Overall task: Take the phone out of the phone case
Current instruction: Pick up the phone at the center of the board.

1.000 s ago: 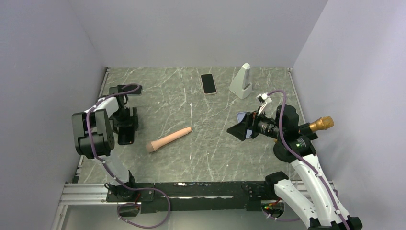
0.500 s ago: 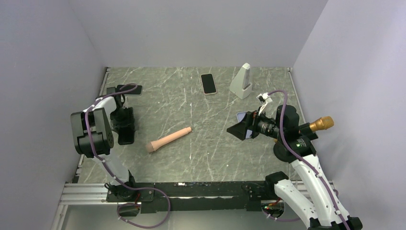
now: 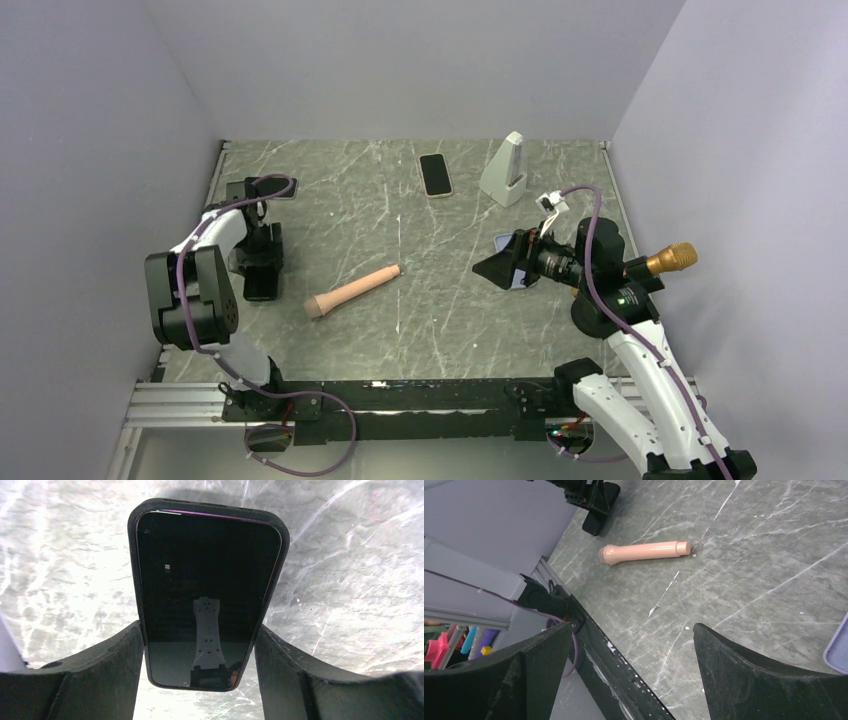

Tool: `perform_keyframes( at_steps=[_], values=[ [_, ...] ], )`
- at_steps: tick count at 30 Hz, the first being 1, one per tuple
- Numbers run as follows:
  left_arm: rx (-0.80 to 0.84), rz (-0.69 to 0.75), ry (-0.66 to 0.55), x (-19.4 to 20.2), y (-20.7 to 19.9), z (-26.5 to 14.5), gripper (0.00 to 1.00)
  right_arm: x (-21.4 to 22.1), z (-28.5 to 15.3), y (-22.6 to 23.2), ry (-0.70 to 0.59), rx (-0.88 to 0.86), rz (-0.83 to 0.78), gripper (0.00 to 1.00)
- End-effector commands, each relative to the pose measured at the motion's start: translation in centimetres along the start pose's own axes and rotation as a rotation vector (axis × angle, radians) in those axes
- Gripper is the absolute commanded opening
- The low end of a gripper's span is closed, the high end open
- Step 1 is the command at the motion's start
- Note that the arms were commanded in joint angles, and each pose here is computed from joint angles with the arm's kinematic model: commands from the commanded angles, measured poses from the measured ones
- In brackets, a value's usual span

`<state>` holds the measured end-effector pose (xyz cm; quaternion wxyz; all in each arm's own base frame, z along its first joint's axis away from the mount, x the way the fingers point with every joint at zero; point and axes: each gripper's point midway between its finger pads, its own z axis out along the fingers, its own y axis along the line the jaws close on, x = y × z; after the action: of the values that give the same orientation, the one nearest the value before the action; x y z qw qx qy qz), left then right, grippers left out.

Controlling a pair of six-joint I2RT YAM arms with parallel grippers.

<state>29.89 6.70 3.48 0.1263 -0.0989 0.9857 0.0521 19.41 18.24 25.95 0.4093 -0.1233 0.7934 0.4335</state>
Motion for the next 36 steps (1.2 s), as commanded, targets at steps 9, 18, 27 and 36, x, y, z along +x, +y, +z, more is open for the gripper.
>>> perform_keyframes(
  at_steps=[9,18,27,36],
  values=[
    [-0.02,0.028,-0.392,-3.9,-2.1,-9.2,0.0,-1.2,1.5,-2.0,-0.031,0.09,0.098,0.94],
    [0.242,0.343,-0.81,-2.9,-11.3,-18.5,0.0,-2.1,3.3,-2.8,0.019,0.1,0.141,0.94],
    [0.276,0.826,-1.025,0.7,-19.1,-22.2,0.0,-3.5,5.6,-0.2,0.139,-0.022,0.13,0.93],
    [0.385,1.014,-1.153,4.2,-23.5,-22.8,0.0,-0.7,9.9,3.3,0.285,-0.107,0.16,0.9]
  ],
)
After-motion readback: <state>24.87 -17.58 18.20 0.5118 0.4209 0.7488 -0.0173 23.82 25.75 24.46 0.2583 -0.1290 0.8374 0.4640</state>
